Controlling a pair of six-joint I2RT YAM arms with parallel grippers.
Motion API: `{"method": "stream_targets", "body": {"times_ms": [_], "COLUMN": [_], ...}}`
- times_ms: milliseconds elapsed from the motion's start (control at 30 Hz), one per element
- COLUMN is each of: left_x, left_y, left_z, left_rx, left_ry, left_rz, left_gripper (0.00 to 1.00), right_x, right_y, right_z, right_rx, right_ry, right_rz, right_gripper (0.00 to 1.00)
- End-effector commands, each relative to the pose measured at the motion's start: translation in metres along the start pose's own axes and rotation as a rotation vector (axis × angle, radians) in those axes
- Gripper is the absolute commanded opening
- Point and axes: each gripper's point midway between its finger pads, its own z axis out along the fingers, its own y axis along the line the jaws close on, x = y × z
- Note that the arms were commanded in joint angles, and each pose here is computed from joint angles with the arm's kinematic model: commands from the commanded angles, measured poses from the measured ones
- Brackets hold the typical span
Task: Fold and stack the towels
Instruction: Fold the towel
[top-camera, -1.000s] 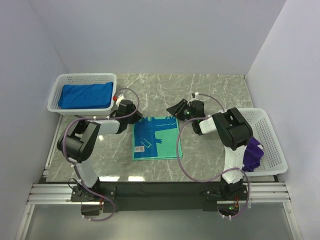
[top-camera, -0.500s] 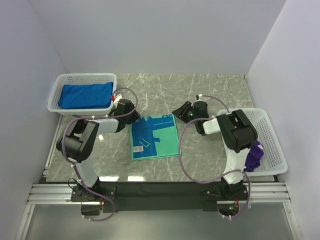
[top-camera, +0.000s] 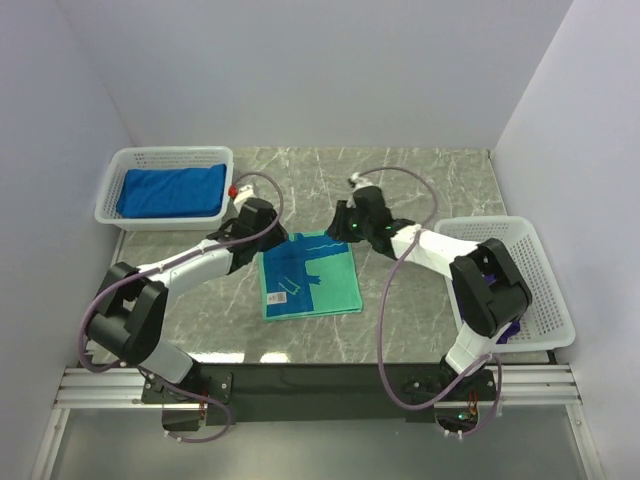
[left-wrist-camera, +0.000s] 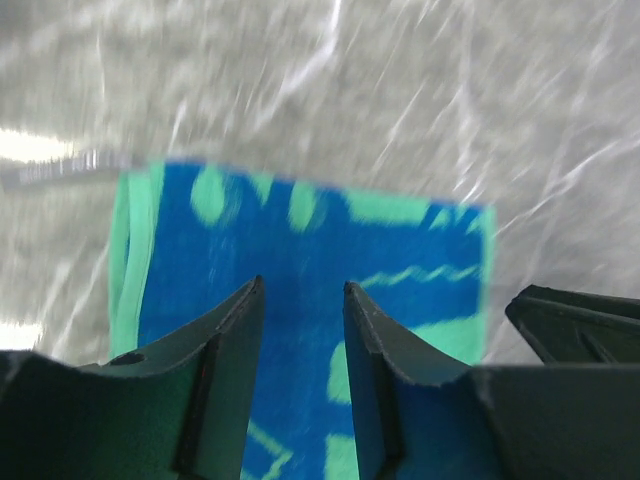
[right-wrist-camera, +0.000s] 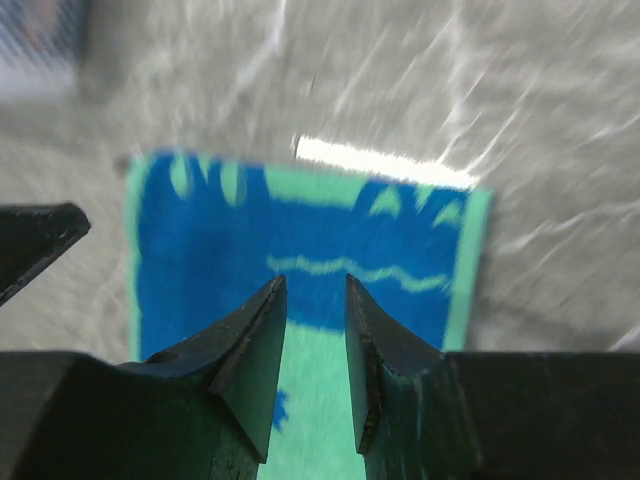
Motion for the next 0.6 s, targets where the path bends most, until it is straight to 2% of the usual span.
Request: {"method": "stream_targets", "body": {"times_ms": [0, 267, 400, 567], "left_x": [0.032, 0.078, 0.112, 0.143], "left_y": [0.031, 0.06, 0.073, 0.08], "left_z": [-0.009, -0.017, -0.022, -0.04], "left_rx": [-0.132, -0.216, -0.251, -0.258], "left_ry": [0.066, 0.189, 0.282, 0.361], "left_rz": [0.088, 0.149, 0.176, 0.193], "left_gripper": [0.43, 0.43, 0.43, 0.44], "right_x": [0.039, 0.102, 0.138, 0.164], "right_y": [-0.02, -0.024, -0.042, -0.054], "right_z": [-0.01, -0.017, -0.036, -0.064], "right_rx": [0.205, 0.255, 0.294, 0.319], "right_ry": [0.171, 0.358, 0.472, 0.538], "right_rz": [-0.189, -0.263, -0.253, -0.223], "right_gripper": [0.37, 0.39, 0.4, 0.41]}}
